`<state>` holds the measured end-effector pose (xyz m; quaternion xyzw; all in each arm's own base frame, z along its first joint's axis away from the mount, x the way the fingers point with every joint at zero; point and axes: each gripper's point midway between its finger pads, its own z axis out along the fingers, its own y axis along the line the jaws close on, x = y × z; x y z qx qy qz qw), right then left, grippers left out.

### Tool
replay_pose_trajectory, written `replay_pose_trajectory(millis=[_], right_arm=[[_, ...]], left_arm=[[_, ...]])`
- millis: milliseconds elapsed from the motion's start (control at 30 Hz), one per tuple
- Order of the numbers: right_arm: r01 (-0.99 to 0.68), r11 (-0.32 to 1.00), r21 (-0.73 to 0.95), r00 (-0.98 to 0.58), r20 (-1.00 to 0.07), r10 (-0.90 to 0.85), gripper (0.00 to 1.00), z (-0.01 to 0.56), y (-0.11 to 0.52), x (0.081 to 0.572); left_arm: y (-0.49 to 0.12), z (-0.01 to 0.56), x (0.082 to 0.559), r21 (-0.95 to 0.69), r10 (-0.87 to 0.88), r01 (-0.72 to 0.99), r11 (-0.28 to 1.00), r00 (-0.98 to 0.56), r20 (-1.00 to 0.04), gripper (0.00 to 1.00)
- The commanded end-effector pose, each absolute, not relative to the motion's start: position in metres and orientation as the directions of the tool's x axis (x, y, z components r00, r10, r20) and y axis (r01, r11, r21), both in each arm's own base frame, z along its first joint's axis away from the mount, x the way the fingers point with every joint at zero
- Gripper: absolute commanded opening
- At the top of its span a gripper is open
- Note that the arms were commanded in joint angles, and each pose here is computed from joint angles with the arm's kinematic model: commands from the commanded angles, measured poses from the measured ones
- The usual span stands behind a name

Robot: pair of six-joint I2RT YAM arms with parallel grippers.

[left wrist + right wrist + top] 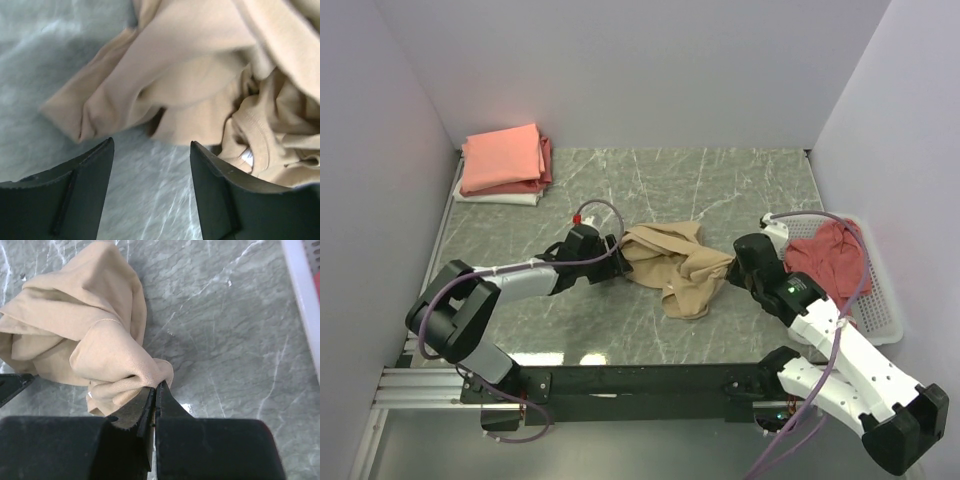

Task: Fold and stack the t-shirts
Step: Flatten the tshirt out

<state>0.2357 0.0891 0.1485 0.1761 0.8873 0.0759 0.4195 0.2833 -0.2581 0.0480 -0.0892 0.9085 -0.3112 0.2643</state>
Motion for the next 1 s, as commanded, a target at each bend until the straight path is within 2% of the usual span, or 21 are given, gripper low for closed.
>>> replay_pose_trajectory(millis=[0, 33, 100, 233, 467, 533, 767, 800, 900, 967], right_arm=[[0.243, 0.926, 0.29, -0.535, -0.756, 0.377, 0.0, 0.178, 0.082, 0.249], [0.24, 0.925, 0.296, -0.524, -0.762, 0.38, 0.0, 0.185, 0.082, 0.252], [0.233, 0.923, 0.305, -0.519, -0.764, 0.384, 0.0, 0.191, 0.083, 0.257], [0.226, 0.918, 0.325, -0.496, -0.773, 0.396, 0.0, 0.211, 0.082, 0.265], [0.203, 0.918, 0.341, -0.492, -0.775, 0.397, 0.0, 0.221, 0.085, 0.269], [0.199, 0.917, 0.346, -0.492, -0.774, 0.399, 0.0, 0.221, 0.086, 0.27], [0.197, 0.915, 0.352, -0.49, -0.774, 0.402, 0.0, 0.225, 0.086, 0.274], [0.202, 0.913, 0.354, -0.484, -0.774, 0.408, 0.0, 0.229, 0.084, 0.278], [0.216, 0.911, 0.351, -0.471, -0.78, 0.412, 0.0, 0.24, 0.078, 0.284], [0.216, 0.91, 0.354, -0.457, -0.787, 0.414, 0.0, 0.251, 0.073, 0.285]], left_arm=[[-0.266, 0.067, 0.309, -0.604, -0.343, 0.041, 0.796, -0.792, -0.505, 0.66], [-0.267, 0.069, 0.313, -0.603, -0.349, 0.038, 0.797, -0.786, -0.51, 0.6], [-0.273, 0.074, 0.321, -0.617, -0.357, 0.05, 0.785, -0.777, -0.518, 0.57], [-0.284, 0.08, 0.329, -0.646, -0.368, 0.065, 0.761, -0.776, -0.512, 0.57], [-0.283, 0.076, 0.345, -0.606, -0.373, 0.04, 0.794, -0.756, -0.538, 0.57], [-0.283, 0.078, 0.35, -0.599, -0.376, 0.032, 0.8, -0.751, -0.542, 0.53], [-0.286, 0.078, 0.371, -0.561, -0.38, -0.005, 0.828, -0.741, -0.554, 0.19], [-0.289, 0.089, 0.379, -0.562, -0.386, -0.001, 0.827, -0.727, -0.567, 0.02], [-0.278, 0.107, 0.385, -0.534, -0.397, -0.023, 0.845, -0.695, -0.599, 0.01], [-0.262, 0.141, 0.387, -0.531, -0.427, -0.026, 0.847, -0.628, -0.65, 0.01]])
